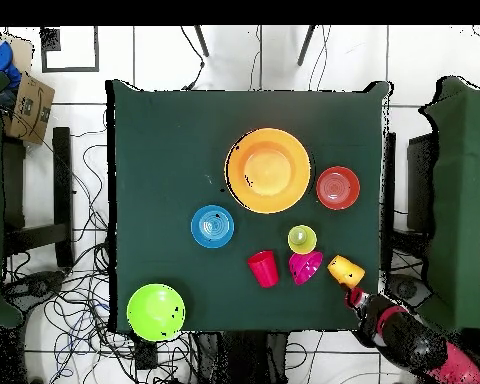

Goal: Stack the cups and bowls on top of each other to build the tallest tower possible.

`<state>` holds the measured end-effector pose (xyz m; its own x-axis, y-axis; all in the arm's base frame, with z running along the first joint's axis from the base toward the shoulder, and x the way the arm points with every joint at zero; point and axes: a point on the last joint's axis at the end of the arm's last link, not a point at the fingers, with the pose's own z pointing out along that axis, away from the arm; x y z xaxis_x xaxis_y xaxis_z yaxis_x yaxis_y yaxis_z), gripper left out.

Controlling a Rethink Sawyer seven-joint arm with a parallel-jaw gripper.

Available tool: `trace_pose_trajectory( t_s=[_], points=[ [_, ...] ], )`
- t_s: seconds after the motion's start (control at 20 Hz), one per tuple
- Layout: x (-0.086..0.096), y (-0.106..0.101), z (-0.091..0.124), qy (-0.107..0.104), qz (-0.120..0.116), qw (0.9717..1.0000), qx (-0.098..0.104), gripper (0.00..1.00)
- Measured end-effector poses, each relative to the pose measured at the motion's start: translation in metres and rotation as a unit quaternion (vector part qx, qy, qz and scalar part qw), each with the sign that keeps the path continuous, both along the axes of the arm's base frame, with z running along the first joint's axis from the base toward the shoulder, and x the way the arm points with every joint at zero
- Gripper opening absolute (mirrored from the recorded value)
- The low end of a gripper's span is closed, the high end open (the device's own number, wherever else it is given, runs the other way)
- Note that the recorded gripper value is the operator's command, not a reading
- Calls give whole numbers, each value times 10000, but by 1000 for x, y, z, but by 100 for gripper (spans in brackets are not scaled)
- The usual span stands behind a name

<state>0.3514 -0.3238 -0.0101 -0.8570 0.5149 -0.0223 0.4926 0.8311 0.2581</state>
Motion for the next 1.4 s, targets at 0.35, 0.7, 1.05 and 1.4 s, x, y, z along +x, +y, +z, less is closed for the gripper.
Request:
trace_pose_trajectory(
  t_s=[0.35,0.7,1.05,1.4],
  points=[
    [0,1,0,-1,0,10000,9,100],
    [2,1,0,-21,8,10000,11,100],
    [5,1,1,-67,22,10000,17,0],
    [13,-2,5,-213,10,9998,28,0]
  ],
)
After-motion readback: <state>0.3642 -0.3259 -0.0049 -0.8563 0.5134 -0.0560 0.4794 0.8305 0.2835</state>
